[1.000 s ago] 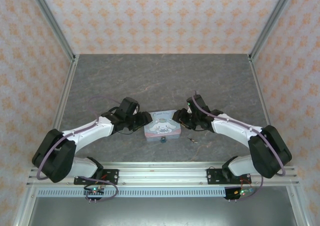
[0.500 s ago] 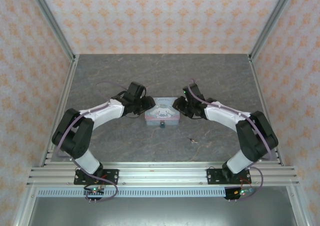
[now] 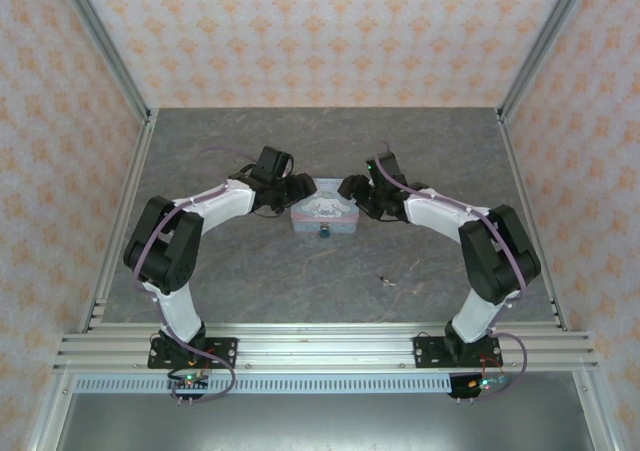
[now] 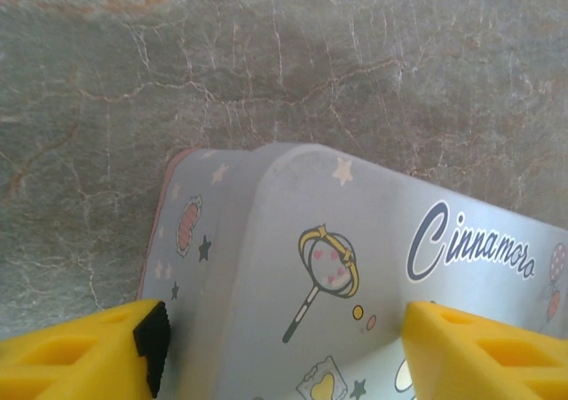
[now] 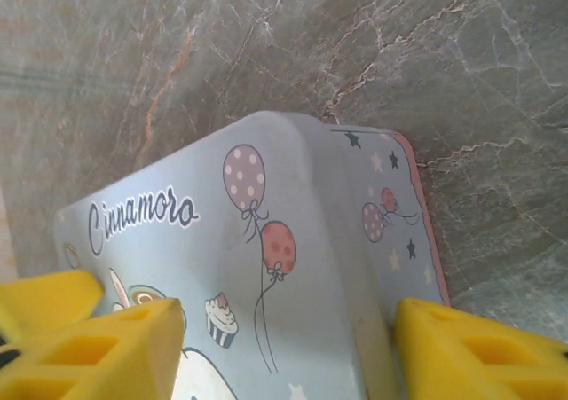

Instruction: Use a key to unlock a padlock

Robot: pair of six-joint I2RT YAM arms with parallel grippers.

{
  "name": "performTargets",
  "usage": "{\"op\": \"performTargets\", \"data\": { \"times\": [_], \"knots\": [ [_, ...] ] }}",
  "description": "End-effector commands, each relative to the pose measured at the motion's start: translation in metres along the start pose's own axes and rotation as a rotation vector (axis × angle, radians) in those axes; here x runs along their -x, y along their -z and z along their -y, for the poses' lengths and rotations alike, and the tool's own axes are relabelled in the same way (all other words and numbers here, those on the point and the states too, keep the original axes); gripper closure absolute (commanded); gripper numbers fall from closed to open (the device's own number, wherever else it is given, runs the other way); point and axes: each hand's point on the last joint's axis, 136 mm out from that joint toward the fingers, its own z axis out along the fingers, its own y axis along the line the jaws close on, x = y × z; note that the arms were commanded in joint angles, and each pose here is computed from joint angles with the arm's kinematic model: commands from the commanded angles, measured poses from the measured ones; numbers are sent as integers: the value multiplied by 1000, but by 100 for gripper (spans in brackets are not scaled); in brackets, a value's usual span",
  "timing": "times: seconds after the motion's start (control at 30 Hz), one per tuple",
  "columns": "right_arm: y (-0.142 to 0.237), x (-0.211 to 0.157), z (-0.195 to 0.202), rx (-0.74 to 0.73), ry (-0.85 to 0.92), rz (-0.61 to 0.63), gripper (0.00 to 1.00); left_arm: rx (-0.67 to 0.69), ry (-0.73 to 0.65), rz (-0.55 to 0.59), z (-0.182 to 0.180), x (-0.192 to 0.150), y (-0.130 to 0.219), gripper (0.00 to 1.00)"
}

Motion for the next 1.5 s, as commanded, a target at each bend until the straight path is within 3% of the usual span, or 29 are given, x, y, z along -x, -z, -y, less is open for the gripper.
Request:
{"op": "performTargets", "data": {
  "times": [0.0, 0.23, 0.4, 0.6, 0.77, 1.0, 1.13, 1.27, 1.47],
  "knots": [
    [22, -1, -14, 83, 22, 2, 32, -40, -8, -27, 0, -2, 10, 19],
    [54, 4, 1, 28, 95, 39, 21, 4, -82, 72, -4, 16, 65, 0],
    [77, 10, 12, -62, 185, 90, 1, 15, -125, 129, -1, 19, 101, 0],
    [112, 24, 16, -75, 230, 229, 1, 92, -138, 191, -10, 21, 137, 0],
    [120, 4, 18, -19, 287, 158, 0, 95, -116, 208, -19, 10, 153, 0],
    [112, -54, 61, -160, 359, -145, 32, 68, -41, 197, -31, -12, 166, 0],
    [117, -75, 89, -311, 439, -189, 35, 102, 52, 242, -49, -17, 172, 0],
    [116, -92, 102, -356, 474, -231, 41, 77, 105, 299, -54, -18, 182, 0],
    [104, -111, 117, -388, 478, -283, 45, 52, 55, 161, -33, -32, 172, 0]
  ]
}}
